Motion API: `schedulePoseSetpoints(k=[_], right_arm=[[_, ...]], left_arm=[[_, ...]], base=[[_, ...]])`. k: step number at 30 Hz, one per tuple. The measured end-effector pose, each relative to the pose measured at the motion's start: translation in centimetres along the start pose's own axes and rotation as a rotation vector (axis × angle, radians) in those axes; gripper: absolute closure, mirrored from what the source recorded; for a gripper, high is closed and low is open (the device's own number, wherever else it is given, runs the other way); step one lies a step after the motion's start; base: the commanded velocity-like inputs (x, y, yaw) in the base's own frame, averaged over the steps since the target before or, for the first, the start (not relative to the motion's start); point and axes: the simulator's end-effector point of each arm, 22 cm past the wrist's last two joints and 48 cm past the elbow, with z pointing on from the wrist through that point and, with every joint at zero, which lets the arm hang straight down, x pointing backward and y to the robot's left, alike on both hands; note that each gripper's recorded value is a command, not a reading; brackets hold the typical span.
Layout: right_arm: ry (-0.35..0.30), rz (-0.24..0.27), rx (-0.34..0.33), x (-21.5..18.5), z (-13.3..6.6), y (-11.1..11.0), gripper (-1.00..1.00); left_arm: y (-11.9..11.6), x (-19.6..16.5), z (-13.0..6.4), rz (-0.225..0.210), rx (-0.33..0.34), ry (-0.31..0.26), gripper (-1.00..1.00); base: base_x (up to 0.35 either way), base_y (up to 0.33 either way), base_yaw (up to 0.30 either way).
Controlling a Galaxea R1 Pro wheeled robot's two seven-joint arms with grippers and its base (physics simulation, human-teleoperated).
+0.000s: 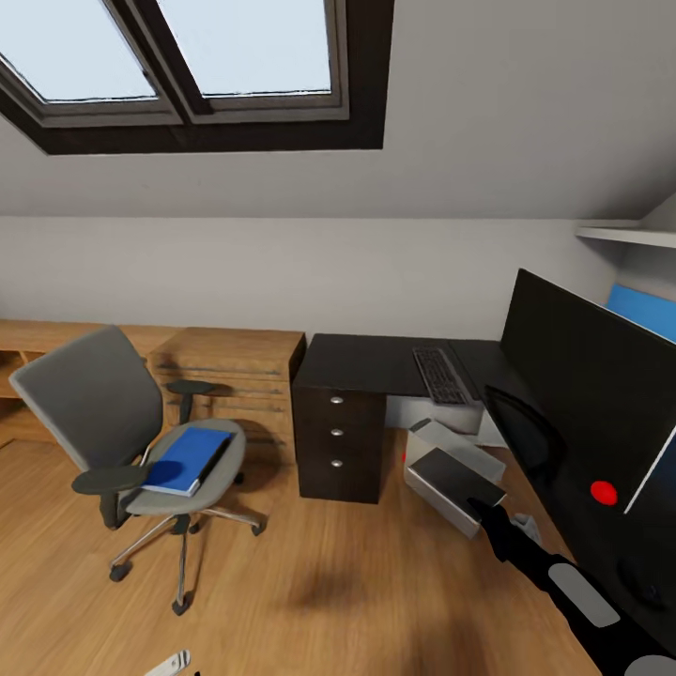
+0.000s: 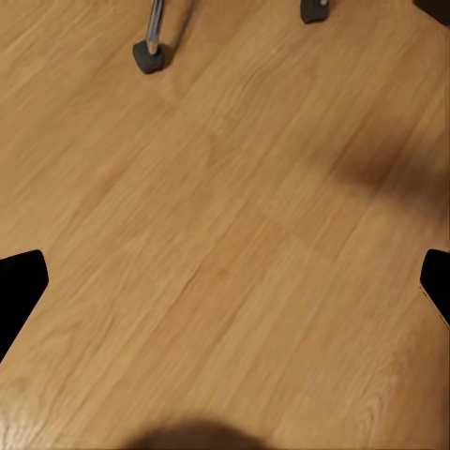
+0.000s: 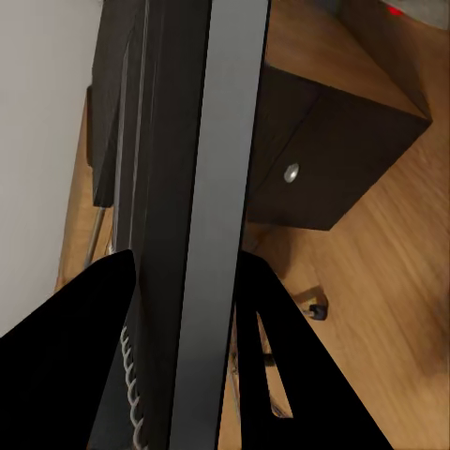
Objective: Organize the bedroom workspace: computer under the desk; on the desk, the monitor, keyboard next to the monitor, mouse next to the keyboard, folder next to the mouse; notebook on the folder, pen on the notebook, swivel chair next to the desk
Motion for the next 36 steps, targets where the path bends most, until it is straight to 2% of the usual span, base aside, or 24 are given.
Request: schedulePoseSetpoints(k=[5,23,36], right_arm=[[0.0,0.0,0.0,0.0,0.0,0.0,1.0],[0.001,0.001,0.001,-0.6,-0.9,2.2,1.0],[0.006,0.006,-0.004,0.1,-0.6,2.4,1.0]], left_arm=[[0.0,0.0,0.0,0.0,0.0,0.0,-1.0],[-0.3,-1.5,-2.0,0.0,0.0,0.0,-1.0],[-0.3,-1.5,-2.0,0.0,-0.001,0.001,-1.0]], base=[[0.337,0.001,0.0],[0.338,0.004,0.0],[0.314,0.167,0.055]])
